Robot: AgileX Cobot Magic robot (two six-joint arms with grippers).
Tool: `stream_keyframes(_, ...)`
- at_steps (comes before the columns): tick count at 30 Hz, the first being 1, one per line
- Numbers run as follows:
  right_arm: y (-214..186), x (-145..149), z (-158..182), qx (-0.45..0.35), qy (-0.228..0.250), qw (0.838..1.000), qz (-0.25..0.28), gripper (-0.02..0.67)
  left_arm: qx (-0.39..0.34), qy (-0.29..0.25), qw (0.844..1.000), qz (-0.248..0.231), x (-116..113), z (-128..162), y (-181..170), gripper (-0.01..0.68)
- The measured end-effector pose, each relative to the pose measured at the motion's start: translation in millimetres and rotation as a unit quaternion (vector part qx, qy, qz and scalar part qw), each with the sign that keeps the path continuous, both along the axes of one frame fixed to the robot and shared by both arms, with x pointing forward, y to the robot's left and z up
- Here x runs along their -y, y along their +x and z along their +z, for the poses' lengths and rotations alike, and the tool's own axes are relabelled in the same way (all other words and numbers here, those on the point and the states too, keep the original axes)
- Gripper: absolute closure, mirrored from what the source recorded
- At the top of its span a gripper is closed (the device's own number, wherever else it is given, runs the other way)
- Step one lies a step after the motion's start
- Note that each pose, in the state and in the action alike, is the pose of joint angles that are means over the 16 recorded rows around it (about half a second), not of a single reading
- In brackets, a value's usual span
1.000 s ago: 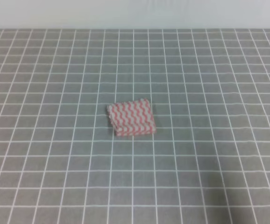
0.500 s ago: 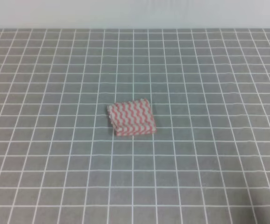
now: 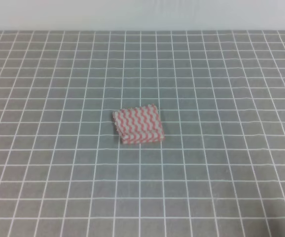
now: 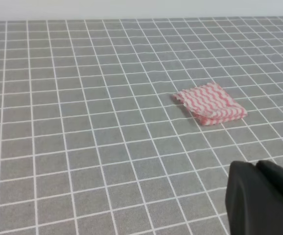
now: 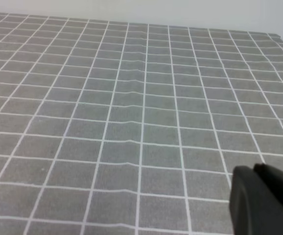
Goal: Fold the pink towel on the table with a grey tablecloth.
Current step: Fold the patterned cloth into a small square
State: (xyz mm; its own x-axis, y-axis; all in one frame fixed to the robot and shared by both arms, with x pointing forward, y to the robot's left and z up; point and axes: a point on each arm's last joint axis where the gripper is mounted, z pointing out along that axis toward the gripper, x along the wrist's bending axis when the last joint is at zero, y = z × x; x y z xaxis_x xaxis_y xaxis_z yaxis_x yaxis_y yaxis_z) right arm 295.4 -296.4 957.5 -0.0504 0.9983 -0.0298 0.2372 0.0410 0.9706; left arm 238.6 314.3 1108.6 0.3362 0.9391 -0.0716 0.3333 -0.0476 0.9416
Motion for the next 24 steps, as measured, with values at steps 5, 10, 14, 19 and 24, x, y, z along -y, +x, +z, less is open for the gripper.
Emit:
stream_keyframes(5, -0.1, 0.0, 1.4, 0.003, 0.000, 1.000, 0.000, 0.666, -0.001, 0.001, 1.000, 0.000, 0.0, -0.1, 0.1, 0.673)
stream_keyframes(10, 0.0, 0.0, 0.6, 0.004, 0.000, 1.000, 0.000, 0.666, -0.001, 0.001, 1.000, 0.000, 0.0, -0.1, 0.1, 0.673)
stream_keyframes(14, 0.2, 0.0, -0.6, 0.002, 0.000, 1.000, 0.000, 0.666, 0.000, 0.003, 1.000, 0.002, -0.4, -0.3, 0.2, 0.673)
stream_keyframes(19, 0.3, 0.0, -1.1, 0.000, 0.000, 1.000, 0.000, 0.666, 0.018, 0.001, 1.000, 0.005, 1.8, -2.3, 5.0, 0.673)
stream_keyframes(24, 0.4, 0.0, -1.8, -0.001, 0.000, 1.000, 0.000, 0.666, 0.075, -0.010, 0.997, 0.015, 9.9, -9.1, 18.9, 0.674)
